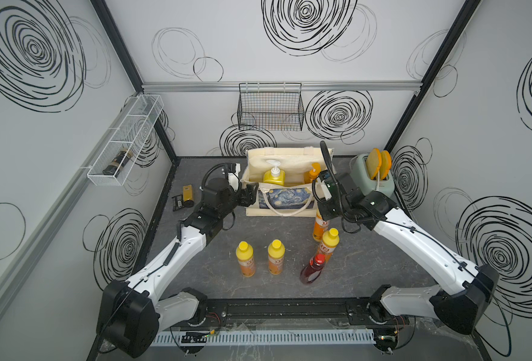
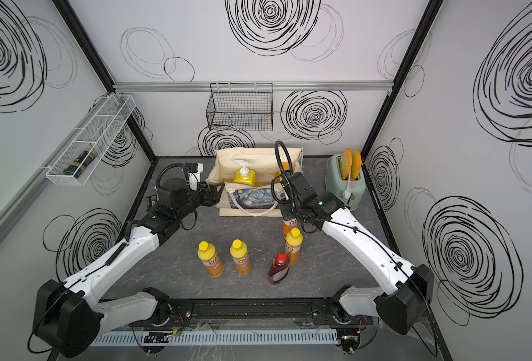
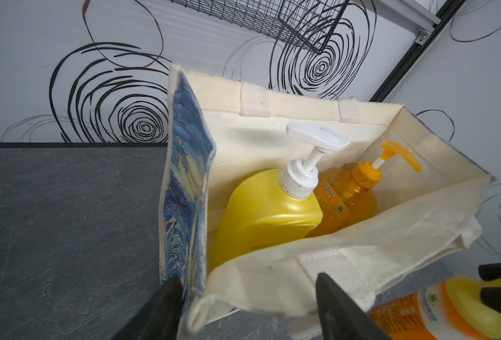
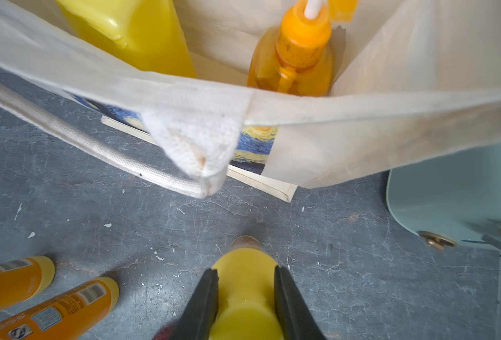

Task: Pack dish soap into the shopping bag
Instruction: Pick up the bottle of dish soap at the center of the board.

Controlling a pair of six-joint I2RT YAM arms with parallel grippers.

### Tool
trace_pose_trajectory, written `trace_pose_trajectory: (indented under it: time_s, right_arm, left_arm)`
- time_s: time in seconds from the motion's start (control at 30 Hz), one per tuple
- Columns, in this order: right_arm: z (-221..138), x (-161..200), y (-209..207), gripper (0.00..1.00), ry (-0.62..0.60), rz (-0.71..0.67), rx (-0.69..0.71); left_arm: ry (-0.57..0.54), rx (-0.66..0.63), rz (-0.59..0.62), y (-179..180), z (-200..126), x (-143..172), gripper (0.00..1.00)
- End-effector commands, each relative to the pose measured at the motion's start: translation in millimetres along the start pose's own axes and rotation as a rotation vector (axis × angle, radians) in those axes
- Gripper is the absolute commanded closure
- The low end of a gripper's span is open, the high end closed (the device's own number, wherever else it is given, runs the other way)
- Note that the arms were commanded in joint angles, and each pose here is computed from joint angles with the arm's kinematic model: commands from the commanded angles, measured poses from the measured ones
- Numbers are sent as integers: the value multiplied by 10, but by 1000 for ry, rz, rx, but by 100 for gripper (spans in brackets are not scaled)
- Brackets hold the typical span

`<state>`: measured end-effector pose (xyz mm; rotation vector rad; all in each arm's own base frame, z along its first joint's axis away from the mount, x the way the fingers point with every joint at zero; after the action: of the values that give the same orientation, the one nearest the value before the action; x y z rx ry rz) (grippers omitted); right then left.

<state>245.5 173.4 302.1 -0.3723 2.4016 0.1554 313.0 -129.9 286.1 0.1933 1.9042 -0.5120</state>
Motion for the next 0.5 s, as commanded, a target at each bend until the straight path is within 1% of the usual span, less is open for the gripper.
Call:
trace_pose_trajectory:
  time_s: [0.0,0.1,0.27,0.47]
  right_arm:
    - [-370,-307,82,95,-137,-5,-14]
    - [-538,-370,205,96,-158,-25,-51]
    - [-859,-500,426,97,-202,-55,-157]
    - [-1252,-737,579,97,-287,-87,-244]
  left_arm:
    - [-52,26,8,-52,-38,-80,26]
    - [-49,25,9,-50,-26,-72,26]
    - [-41,26,9,-41,6,-52,26]
    - [-23,31,14,-47,56,-19,26]
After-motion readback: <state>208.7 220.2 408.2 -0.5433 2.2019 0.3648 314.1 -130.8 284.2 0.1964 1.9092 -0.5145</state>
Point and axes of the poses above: each gripper's point midway between its finger pads, its own z axis out along the fingers, its own y axis along the line the jaws close on, x = y × z, the point moved 7 cm from there along -z, back along the fingers, and after that the axes turned 5 degrees about z, right-handed, at the moved point
